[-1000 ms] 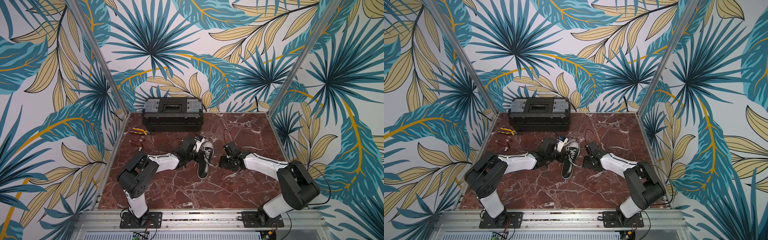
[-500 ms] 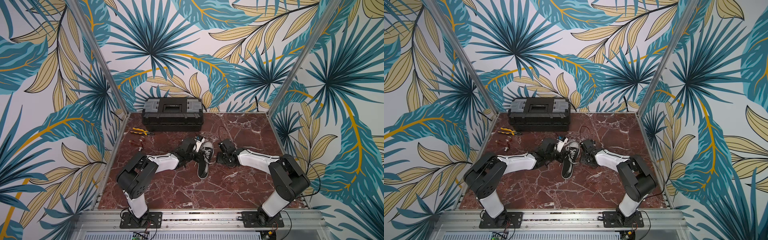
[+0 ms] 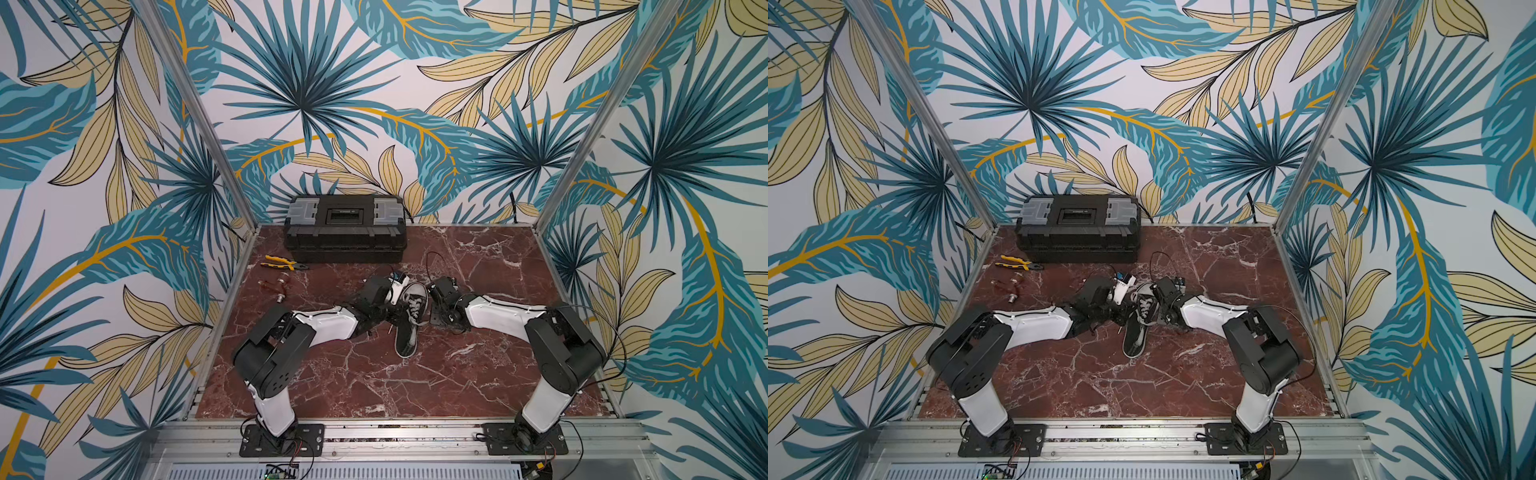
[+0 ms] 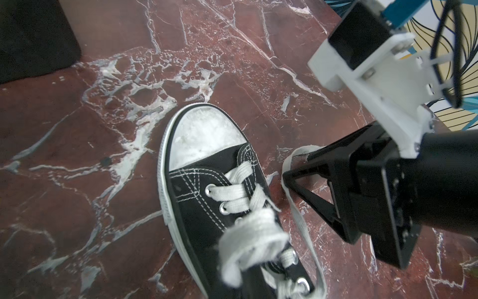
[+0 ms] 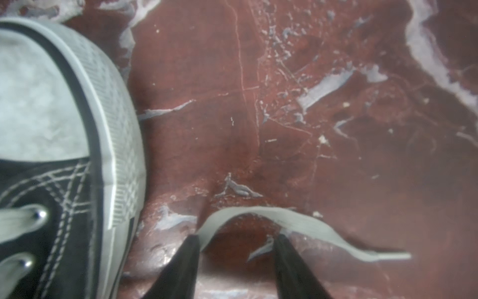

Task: Tie the shoes
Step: Wrap the shoelace around the shoelace.

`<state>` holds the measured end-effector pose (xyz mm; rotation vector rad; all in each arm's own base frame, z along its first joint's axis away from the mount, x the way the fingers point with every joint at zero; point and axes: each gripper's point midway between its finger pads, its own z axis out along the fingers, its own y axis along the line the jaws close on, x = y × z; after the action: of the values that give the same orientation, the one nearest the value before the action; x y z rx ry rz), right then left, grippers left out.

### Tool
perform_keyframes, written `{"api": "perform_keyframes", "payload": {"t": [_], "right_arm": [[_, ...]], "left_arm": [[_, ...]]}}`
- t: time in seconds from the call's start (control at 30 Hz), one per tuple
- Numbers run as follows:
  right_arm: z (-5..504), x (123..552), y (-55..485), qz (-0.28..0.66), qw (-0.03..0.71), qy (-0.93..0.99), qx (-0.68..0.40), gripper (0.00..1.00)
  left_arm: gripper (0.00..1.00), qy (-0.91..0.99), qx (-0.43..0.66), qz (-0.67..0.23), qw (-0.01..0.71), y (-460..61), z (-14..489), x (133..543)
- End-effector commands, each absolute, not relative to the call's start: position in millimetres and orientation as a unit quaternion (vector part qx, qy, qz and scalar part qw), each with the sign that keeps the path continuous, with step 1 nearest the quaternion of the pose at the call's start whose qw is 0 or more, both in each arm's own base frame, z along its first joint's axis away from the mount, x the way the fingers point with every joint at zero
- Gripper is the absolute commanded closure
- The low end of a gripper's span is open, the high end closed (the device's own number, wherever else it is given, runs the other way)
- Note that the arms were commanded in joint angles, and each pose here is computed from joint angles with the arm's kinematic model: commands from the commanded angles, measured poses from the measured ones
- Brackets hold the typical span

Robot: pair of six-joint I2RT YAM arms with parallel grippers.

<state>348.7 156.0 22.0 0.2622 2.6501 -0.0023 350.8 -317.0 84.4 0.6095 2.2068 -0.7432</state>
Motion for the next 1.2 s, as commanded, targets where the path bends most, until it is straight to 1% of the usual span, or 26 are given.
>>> {"api": "perform_keyframes", "payload": {"t": [0.0,0.17,0.3,0.4,0.43,0.53,0.67,0.8,0.93,1.07,1.17], "right_arm": [[3.0,334.3,148.7,-0.028,0.203,0.975,0.083,0.63],[7.2,336.9,154.1,-0.010,0.213,0.974,0.077,0.83],[23.5,346.7,160.9,0.020,0.248,0.966,0.072,1.00],[46.4,355.1,160.4,0.029,0.287,0.955,0.067,1.00],[58.9,363.4,163.0,0.045,0.314,0.946,0.068,1.00],[90.2,369.8,166.0,0.074,0.364,0.926,0.058,1.00],[125.4,378.0,178.1,0.115,0.410,0.904,0.034,1.00],[131.8,377.3,184.6,0.131,0.406,0.904,0.027,1.00],[138.8,383.8,208.7,0.182,0.409,0.894,-0.002,1.00],[158.9,395.7,243.6,0.252,0.416,0.873,-0.037,1.00],[172.4,404.3,257.4,0.280,0.423,0.860,-0.046,1.00]], "left_arm": [[1.00,0.851,0.240,-0.281,0.372,-311.9,93.9,350.5],[1.00,0.852,0.240,-0.281,0.371,-311.3,92.5,348.9],[1.00,0.853,0.239,-0.280,0.369,-309.6,89.4,347.7],[1.00,0.853,0.239,-0.280,0.369,-308.4,88.4,346.3],[1.00,0.853,0.238,-0.280,0.370,-308.3,88.3,346.2],[1.00,0.853,0.235,-0.283,0.370,-308.0,88.0,345.3],[1.00,0.852,0.230,-0.288,0.372,-308.4,88.5,345.5],[1.00,0.852,0.227,-0.292,0.372,-309.3,87.6,346.2],[1.00,0.850,0.223,-0.298,0.374,-310.0,86.5,345.4],[1.00,0.851,0.215,-0.299,0.375,-308.2,83.2,345.0],[1.00,0.853,0.199,-0.299,0.378,-305.0,81.0,345.2]]}}
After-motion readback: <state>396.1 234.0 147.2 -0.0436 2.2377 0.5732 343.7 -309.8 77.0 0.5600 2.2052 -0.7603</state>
